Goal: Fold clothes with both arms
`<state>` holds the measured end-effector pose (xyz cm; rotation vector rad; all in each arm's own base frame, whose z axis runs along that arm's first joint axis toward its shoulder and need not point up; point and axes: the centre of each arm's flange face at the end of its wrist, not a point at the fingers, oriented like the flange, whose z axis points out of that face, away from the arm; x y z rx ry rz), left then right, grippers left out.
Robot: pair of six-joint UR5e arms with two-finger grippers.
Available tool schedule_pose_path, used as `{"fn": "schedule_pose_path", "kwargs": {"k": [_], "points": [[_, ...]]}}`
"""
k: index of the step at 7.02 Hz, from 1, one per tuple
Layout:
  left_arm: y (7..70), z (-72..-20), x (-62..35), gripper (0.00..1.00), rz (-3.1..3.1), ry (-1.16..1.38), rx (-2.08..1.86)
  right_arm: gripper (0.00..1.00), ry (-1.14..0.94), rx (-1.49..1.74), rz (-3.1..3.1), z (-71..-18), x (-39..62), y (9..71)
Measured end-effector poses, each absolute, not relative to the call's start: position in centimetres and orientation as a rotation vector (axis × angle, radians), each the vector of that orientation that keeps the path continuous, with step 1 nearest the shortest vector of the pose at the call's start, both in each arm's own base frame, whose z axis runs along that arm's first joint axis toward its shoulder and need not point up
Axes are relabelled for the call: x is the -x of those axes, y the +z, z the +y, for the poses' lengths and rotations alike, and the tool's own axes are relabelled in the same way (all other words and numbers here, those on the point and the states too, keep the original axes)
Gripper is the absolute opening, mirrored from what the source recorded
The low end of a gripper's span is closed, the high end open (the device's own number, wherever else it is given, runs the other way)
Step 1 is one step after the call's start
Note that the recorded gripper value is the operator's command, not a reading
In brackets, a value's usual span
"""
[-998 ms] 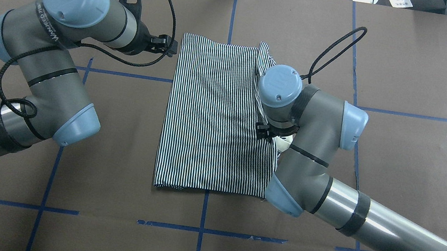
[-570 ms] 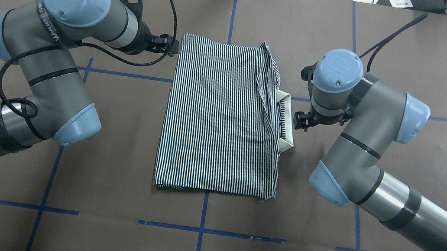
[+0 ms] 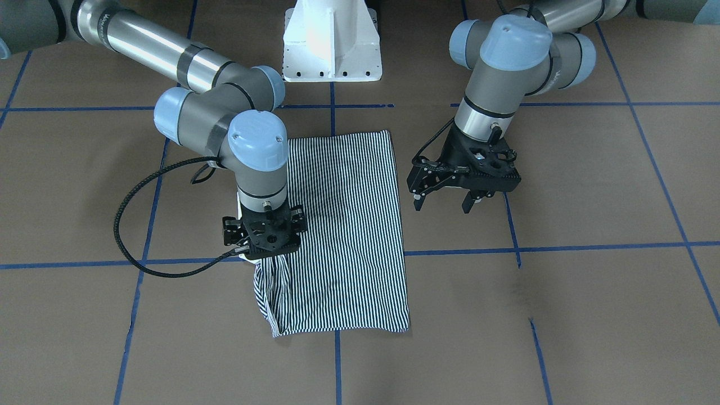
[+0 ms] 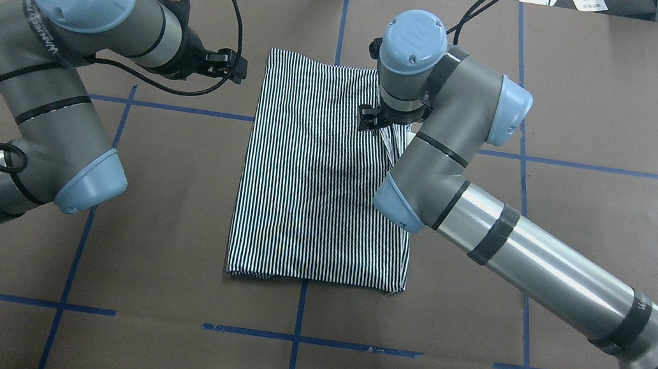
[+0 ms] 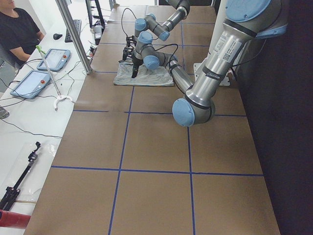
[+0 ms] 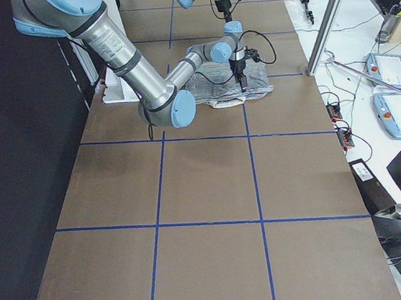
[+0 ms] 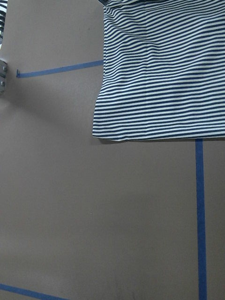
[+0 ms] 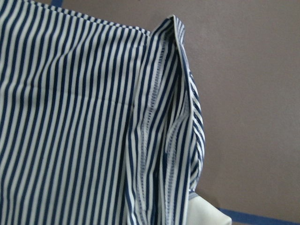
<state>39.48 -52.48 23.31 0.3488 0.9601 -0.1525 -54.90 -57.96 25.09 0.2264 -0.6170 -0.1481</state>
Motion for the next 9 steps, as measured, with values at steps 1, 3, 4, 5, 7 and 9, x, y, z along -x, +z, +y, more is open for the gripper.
{"fn": "schedule_pose_path", "kwargs": {"k": [1, 3, 4, 5, 7, 9], "points": [[23.4, -51.9, -38.8, 1.0, 0.968, -0.15, -0.35, 1.0, -0.152, -0.221, -0.61, -58.4, 56.3, 25.3], [23.4, -51.5, -38.4, 1.0, 0.974, -0.146, -0.349, 1.0, -0.166, -0.207, -0.577, -58.6, 57.5, 27.0], [23.4, -51.4, -38.4, 1.0, 0.975, -0.146, -0.349, 1.0, -0.182, -0.209, -0.557, -58.8, 57.4, 28.0], [23.4, -51.4, -38.4, 1.0, 0.975, -0.145, -0.349, 1.0, -0.203, -0.22, -0.54, -59.4, 56.9, 28.7], [23.0, -51.4, -38.4, 1.0, 0.98, -0.143, -0.351, 1.0, -0.238, -0.23, -0.505, -61.2, 54.4, 31.3], [23.0, -51.4, -38.6, 1.0, 0.981, -0.143, -0.35, 1.0, -0.271, -0.239, -0.466, -64.3, 49.0, 34.9]]}}
